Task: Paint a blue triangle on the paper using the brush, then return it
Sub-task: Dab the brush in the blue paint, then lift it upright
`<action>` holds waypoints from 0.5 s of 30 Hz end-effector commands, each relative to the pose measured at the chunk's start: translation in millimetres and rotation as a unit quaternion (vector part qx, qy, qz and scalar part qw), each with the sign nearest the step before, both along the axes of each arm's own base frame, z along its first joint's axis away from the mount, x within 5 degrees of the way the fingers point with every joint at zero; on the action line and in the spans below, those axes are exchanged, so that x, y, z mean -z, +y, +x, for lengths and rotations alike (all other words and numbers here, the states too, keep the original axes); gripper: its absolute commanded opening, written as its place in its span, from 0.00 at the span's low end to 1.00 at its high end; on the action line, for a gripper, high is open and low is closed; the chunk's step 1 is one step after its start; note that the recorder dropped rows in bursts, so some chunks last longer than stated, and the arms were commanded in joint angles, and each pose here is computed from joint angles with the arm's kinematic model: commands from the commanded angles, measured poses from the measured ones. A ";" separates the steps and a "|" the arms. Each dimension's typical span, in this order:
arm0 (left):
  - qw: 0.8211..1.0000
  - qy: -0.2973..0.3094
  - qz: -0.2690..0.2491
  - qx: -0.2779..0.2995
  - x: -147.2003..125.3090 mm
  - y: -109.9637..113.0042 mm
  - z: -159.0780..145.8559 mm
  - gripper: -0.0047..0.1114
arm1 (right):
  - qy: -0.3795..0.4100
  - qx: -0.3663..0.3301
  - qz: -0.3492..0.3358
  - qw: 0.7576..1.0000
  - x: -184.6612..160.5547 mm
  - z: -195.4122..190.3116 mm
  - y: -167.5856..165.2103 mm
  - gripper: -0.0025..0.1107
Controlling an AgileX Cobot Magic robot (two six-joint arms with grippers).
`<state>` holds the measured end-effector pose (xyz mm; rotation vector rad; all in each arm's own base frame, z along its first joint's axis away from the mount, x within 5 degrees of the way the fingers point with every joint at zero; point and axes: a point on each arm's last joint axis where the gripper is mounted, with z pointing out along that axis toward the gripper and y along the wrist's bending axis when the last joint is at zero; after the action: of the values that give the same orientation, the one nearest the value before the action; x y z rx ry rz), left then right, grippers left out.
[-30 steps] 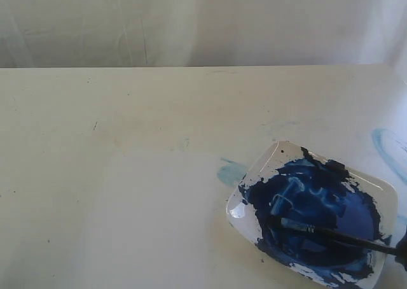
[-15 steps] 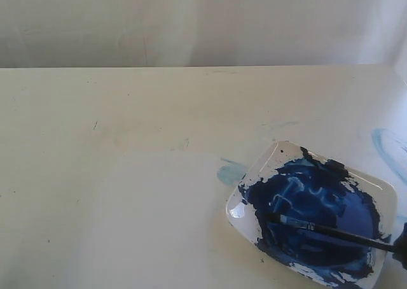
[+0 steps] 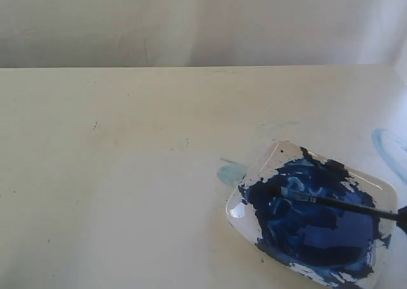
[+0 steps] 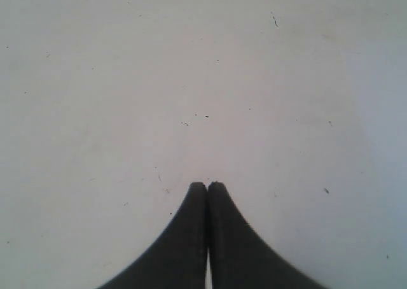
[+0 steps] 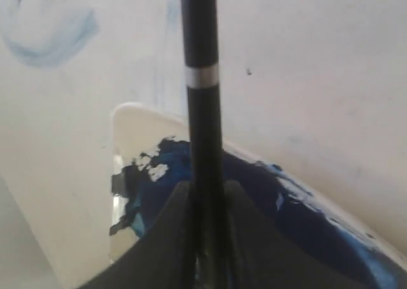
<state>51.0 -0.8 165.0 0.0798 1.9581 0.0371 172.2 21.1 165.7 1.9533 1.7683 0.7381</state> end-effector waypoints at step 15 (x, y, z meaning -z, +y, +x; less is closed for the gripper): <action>1.000 -0.001 0.000 0.002 0.7 -0.1 -0.2 0.04 | -0.513 -0.308 -0.407 0.690 -127.3 42.3 13.8 0.02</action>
<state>51.0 -0.8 165.0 0.0798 1.9581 0.0371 214.7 31.1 270.7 0.3934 1.6304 0.8464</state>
